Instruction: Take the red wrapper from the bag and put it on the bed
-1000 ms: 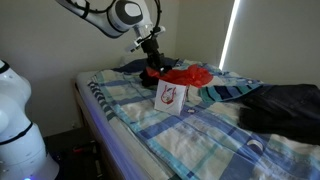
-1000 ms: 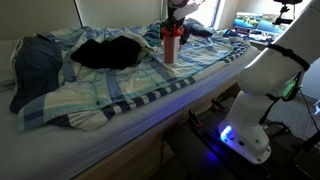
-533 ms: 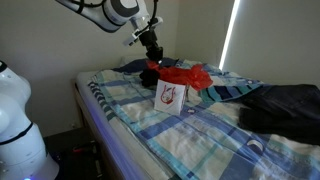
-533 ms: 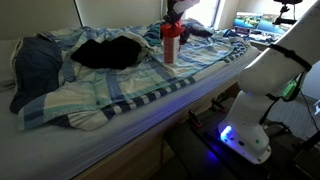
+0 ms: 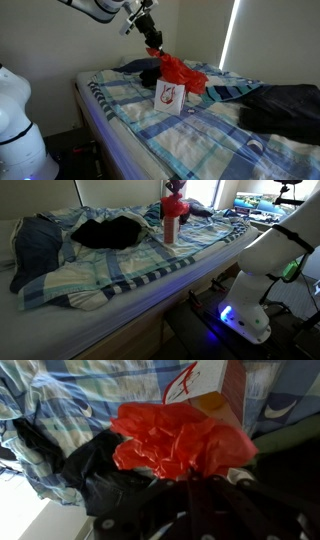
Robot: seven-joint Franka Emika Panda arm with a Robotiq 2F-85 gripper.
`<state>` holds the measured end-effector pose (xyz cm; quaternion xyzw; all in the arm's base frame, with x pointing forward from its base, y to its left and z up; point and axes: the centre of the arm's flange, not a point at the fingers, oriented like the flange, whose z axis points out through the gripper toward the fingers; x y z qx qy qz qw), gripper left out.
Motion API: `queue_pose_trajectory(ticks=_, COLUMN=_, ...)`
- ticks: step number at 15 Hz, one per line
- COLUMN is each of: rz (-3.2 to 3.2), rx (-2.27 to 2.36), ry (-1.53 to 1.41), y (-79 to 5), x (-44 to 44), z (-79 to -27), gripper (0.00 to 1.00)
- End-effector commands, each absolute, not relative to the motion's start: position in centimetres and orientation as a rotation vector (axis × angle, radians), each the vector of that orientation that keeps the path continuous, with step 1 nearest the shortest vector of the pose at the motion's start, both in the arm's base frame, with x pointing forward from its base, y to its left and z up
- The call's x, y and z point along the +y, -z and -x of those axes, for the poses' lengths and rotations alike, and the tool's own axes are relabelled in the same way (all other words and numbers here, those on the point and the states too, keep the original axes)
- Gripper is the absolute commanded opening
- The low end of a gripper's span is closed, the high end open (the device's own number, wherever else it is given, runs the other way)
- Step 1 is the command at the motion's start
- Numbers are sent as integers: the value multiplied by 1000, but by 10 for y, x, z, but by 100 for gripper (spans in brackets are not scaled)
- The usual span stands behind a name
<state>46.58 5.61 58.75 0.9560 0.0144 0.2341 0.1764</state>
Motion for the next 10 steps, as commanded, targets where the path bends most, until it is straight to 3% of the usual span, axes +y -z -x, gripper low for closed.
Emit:
queue_pose_trajectory(ticks=1, rz=-2625, rx=-8, ry=-780, y=-623, x=54, z=-463, gripper=0)
queue_pose_trajectory(ticks=10, rz=-2438, rx=-88, ry=-986, y=-705, x=35, z=-444, gripper=0)
